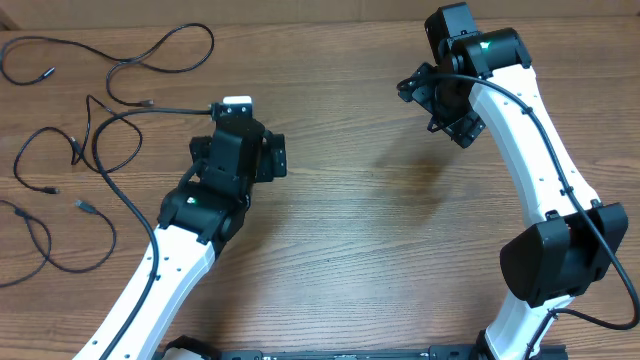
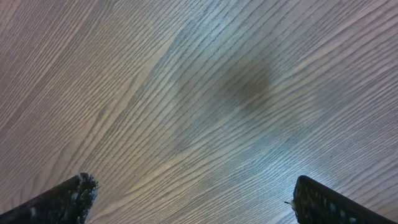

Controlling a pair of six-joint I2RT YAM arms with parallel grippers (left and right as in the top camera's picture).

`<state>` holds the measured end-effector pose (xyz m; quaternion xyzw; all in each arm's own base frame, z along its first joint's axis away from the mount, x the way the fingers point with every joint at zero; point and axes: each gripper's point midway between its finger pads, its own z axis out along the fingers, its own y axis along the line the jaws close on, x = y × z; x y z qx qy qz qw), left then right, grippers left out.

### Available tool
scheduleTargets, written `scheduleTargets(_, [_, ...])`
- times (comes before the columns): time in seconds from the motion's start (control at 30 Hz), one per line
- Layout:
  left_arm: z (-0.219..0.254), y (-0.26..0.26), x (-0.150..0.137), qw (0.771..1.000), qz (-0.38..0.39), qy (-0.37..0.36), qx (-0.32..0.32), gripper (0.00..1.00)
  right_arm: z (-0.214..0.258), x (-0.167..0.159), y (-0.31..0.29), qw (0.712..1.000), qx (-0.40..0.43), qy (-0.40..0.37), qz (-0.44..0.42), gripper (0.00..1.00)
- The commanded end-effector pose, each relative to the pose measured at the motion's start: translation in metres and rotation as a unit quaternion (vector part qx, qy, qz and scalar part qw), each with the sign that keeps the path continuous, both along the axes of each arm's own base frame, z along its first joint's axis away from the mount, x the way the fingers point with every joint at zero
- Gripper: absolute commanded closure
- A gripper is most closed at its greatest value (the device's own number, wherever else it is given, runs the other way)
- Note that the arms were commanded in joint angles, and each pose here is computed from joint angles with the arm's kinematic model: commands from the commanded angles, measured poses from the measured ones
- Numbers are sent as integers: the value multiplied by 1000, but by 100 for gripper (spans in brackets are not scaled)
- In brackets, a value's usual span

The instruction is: Untangle cables

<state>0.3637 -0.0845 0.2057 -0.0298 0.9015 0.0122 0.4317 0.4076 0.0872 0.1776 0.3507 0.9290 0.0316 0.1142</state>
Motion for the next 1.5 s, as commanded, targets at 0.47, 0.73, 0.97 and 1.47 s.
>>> scheduleTargets(0.47, [162,31,-90,973,-16,-214,-84,0,0,0,-4,1000,-7,-1,-1,0])
scheduleTargets(0.73, [177,50,-137,965,-17,-245,-96,0,0,0,-4,1000,-7,-1,-1,0])
scheduleTargets(0.97, [146,53,-145,980,-17,-183,-73,0,0,0,-4,1000,-7,-1,-1,0])
scheduleTargets(1.47, [89,64,-171,998,-17,-58,-24,0,0,0,-4,1000,-7,-1,-1,0])
